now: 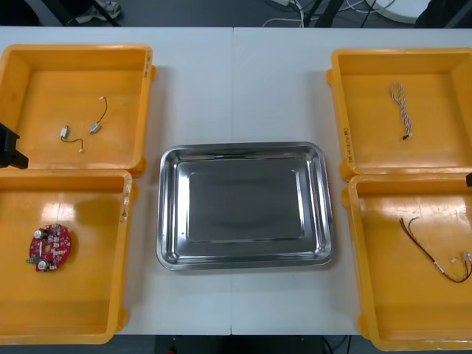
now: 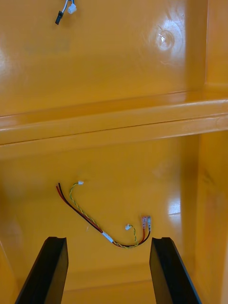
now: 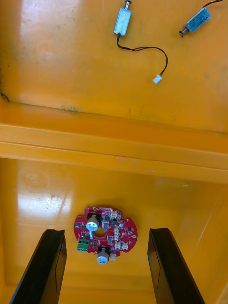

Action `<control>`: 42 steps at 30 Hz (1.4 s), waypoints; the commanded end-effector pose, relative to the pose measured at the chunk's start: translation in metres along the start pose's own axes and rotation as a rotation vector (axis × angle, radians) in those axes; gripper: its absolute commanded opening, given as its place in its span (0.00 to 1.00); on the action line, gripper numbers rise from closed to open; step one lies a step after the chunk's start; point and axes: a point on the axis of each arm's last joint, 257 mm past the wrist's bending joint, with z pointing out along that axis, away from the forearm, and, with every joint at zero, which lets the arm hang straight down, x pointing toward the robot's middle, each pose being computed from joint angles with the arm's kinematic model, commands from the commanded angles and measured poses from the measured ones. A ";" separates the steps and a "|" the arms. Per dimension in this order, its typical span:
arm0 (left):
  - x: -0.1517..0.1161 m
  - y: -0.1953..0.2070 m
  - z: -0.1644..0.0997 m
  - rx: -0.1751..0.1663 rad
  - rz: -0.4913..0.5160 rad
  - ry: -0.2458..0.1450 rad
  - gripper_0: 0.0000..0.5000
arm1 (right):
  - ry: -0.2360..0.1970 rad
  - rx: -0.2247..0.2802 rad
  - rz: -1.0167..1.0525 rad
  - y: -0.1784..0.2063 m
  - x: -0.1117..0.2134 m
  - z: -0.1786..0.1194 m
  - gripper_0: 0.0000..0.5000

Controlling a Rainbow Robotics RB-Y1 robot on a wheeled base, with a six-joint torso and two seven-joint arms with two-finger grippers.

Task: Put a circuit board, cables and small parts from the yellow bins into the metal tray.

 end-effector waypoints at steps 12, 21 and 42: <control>-0.007 0.019 -0.021 -0.047 -0.008 -0.038 1.00 | -0.031 0.043 -0.037 -0.017 -0.007 -0.018 1.00; -0.007 0.019 -0.021 -0.047 -0.008 -0.038 1.00 | -0.031 0.043 -0.037 -0.017 -0.007 -0.018 1.00; -0.007 0.019 -0.021 -0.047 -0.008 -0.038 1.00 | -0.031 0.043 -0.037 -0.017 -0.007 -0.018 1.00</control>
